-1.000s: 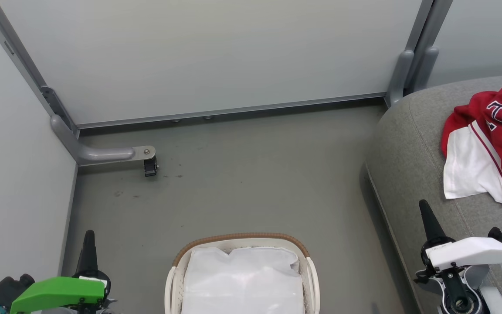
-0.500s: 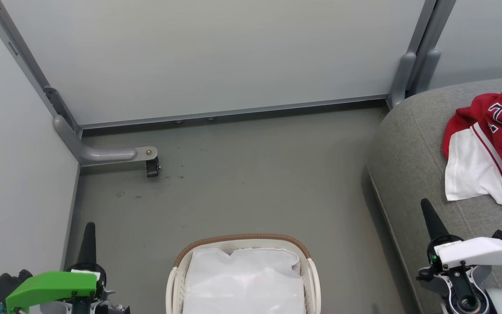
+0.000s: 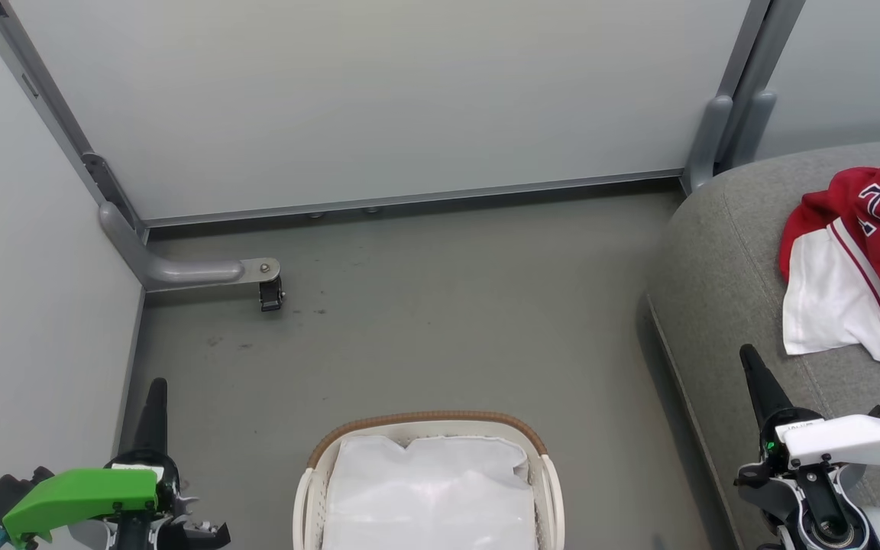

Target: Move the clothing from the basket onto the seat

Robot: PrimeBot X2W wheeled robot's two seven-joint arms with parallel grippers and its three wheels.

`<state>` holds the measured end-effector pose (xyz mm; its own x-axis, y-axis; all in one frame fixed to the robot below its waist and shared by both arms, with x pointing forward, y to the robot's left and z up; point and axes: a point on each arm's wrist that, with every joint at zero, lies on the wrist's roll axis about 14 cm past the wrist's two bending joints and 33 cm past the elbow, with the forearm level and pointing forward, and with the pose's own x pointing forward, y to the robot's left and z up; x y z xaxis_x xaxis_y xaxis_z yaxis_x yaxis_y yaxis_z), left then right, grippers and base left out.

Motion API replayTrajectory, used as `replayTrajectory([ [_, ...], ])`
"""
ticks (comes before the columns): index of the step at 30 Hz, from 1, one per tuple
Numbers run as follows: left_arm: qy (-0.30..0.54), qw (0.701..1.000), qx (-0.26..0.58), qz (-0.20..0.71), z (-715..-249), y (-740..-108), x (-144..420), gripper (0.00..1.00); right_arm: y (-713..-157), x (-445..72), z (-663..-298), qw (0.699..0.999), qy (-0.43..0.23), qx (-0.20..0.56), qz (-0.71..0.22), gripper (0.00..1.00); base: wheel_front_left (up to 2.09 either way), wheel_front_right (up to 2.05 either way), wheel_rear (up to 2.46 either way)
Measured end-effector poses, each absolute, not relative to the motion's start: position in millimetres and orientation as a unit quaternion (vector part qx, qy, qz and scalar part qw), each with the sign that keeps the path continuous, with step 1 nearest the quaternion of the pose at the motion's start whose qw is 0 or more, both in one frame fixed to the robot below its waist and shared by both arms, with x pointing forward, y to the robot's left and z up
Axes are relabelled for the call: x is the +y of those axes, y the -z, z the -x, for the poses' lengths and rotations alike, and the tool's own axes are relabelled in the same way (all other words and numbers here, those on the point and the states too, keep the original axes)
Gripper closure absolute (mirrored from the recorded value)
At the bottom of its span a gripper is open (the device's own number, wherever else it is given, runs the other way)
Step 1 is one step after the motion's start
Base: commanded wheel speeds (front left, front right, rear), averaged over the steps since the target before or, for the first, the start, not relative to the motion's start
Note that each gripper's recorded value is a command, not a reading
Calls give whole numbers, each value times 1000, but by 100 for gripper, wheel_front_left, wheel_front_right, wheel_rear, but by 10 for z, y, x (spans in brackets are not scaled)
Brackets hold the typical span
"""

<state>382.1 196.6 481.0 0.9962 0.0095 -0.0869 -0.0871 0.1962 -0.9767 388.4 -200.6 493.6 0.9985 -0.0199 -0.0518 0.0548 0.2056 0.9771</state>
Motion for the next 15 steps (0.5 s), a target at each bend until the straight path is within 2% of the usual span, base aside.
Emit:
replayTrajectory([
  [15, -20, 738, 19, 675, -3842, -4910, 1977, 100, -5009, -1999, -3894, 740, 12, 6, -673, 100, 0, 0, 0],
])
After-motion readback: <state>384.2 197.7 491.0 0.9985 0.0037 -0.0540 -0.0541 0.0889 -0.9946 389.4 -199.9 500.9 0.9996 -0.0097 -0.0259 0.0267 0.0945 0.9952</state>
